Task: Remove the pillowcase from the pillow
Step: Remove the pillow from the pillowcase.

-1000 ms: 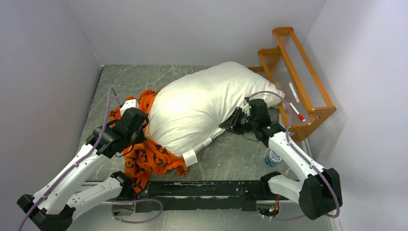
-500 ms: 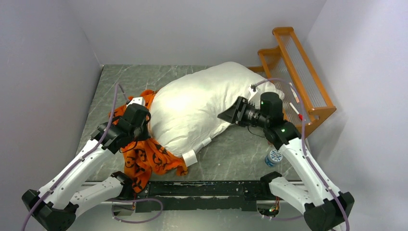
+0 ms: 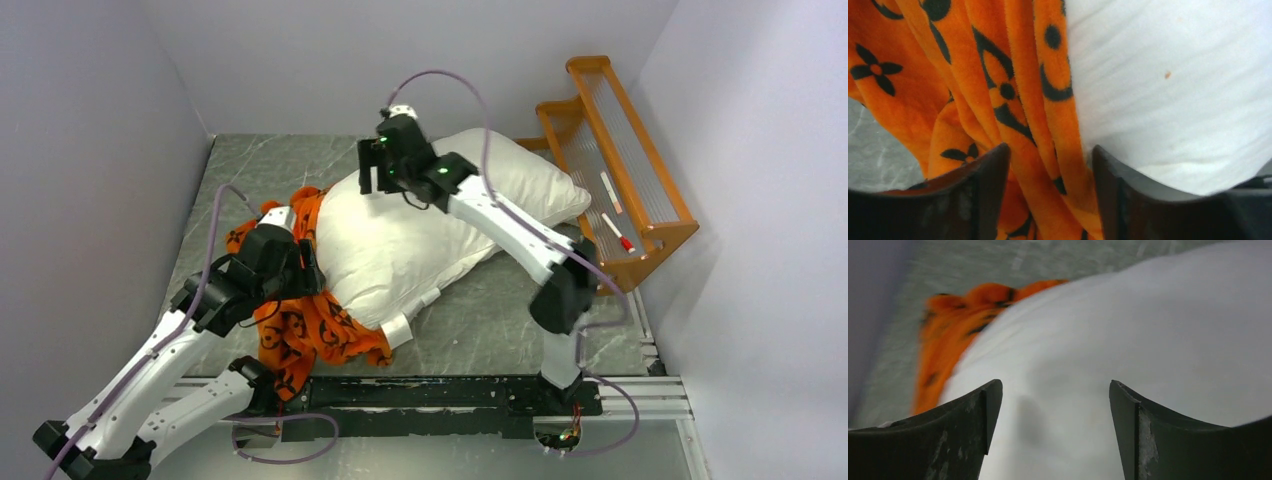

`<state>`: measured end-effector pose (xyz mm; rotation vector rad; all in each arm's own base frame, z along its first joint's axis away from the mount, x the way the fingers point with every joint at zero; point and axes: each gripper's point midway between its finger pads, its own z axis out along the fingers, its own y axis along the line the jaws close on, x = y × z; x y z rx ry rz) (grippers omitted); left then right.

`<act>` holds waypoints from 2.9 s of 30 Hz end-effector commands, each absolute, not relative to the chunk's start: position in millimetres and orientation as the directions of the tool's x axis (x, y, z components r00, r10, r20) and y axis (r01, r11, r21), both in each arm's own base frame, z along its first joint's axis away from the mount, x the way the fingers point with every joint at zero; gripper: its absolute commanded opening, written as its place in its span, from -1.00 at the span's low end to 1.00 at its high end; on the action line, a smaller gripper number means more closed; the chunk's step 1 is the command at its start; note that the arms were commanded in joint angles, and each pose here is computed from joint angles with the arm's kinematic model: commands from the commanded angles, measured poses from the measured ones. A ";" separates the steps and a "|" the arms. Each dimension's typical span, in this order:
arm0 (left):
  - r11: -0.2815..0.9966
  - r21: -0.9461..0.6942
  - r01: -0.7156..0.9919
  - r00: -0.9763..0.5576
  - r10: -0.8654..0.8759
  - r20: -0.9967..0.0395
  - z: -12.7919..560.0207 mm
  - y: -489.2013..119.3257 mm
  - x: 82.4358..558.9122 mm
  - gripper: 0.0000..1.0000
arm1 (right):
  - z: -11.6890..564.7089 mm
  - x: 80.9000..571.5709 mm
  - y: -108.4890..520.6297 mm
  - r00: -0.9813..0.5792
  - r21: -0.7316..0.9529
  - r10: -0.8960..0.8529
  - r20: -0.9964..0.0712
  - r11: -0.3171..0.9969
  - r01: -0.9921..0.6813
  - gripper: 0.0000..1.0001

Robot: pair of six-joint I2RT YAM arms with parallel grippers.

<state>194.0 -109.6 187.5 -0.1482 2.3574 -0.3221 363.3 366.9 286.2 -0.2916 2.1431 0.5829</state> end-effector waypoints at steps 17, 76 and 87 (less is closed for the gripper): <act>0.953 -0.286 0.100 -0.662 -0.151 -0.734 241.5 -113.5 350.3 0.93 | -38.3 165.2 237.7 -0.947 0.177 -0.013 -0.322 0.981 -0.074 0.15; 0.762 -0.639 -0.101 -0.784 -0.457 -0.421 136.0 -80.9 238.6 -0.57 | 222.8 268.5 308.9 -0.662 0.193 -0.240 -0.710 0.838 -0.510 0.65; 0.830 -0.535 -0.159 -0.749 -0.454 -0.482 136.5 -57.3 248.2 -0.91 | 233.5 162.4 363.3 -0.074 -0.116 -0.478 -0.875 0.358 -0.927 0.81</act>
